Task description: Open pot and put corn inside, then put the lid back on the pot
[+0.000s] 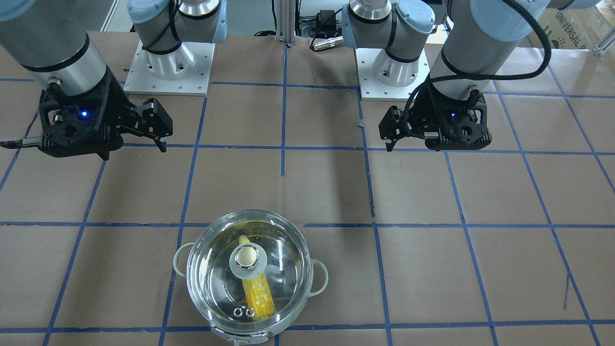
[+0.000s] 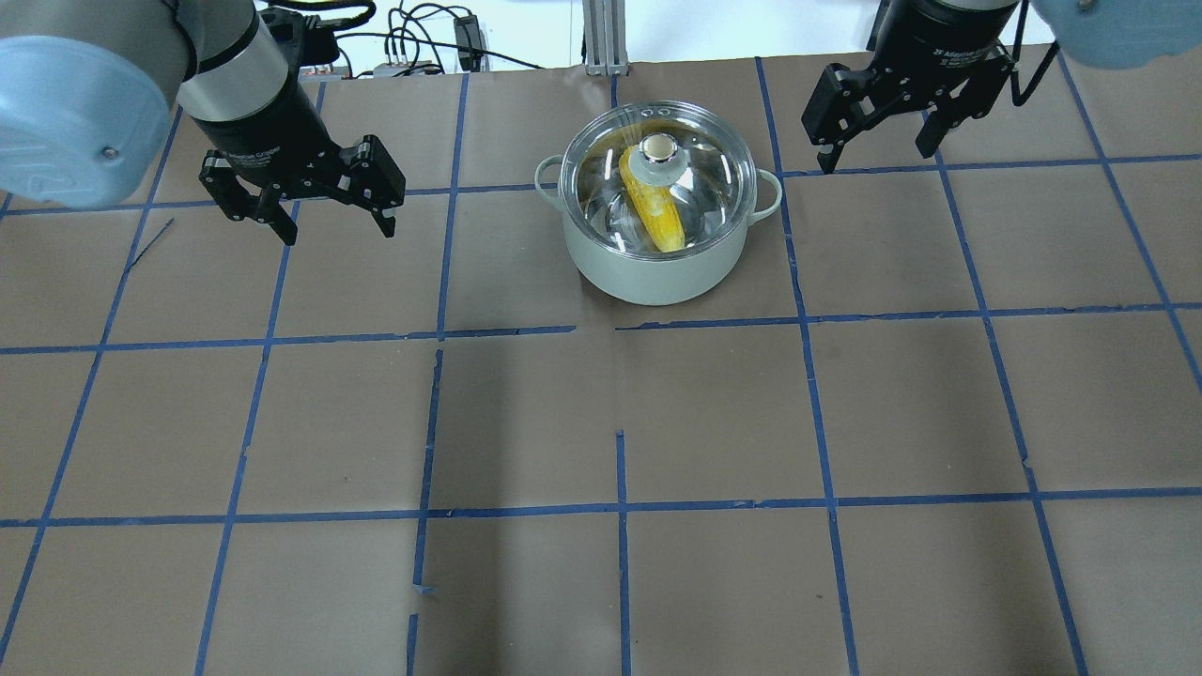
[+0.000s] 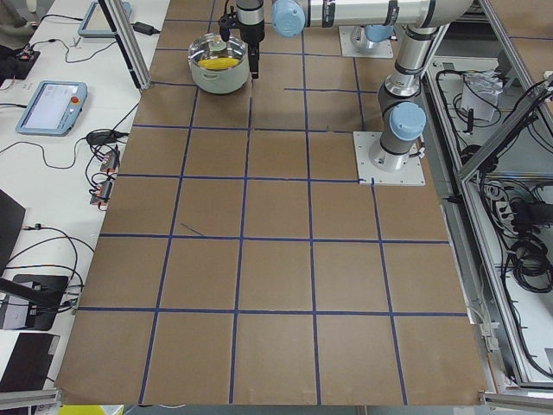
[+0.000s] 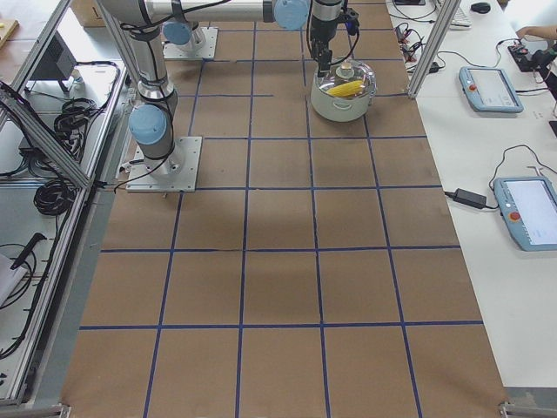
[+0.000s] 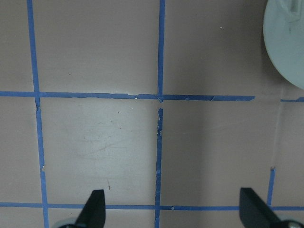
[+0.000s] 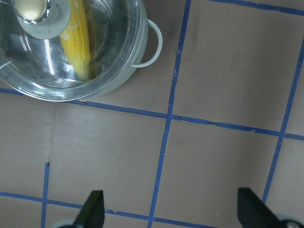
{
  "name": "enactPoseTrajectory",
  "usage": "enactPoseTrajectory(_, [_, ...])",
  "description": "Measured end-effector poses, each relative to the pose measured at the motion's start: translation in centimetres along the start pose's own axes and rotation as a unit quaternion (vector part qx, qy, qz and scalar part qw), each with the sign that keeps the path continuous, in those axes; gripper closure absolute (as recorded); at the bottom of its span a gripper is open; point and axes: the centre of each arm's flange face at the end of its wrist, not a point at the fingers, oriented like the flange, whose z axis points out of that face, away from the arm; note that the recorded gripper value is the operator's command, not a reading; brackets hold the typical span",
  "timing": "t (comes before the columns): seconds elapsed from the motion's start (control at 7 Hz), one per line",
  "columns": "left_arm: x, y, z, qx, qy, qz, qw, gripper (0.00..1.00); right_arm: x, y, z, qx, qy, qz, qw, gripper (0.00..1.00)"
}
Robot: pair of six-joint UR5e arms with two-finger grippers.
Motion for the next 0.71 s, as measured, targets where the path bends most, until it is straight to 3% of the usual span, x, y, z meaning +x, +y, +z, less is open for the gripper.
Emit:
enactPoseTrajectory(0.29, [0.0, 0.0, 0.0, 0.0, 0.001, 0.0, 1.0, 0.0, -0.2, 0.2, -0.3, -0.001, 0.0, 0.016, 0.9999, 0.0])
enactPoseTrajectory(0.57, [0.0, 0.0, 0.0, 0.0, 0.001, 0.0, 1.0, 0.0, -1.5, 0.3, -2.3, 0.0, 0.002, 0.075, 0.9972, 0.0])
enactPoseTrajectory(0.71, [0.0, 0.0, 0.0, 0.0, 0.001, 0.0, 1.0, 0.0, -2.4, 0.3, -3.3, -0.012, 0.002, 0.093, 0.9956, 0.0])
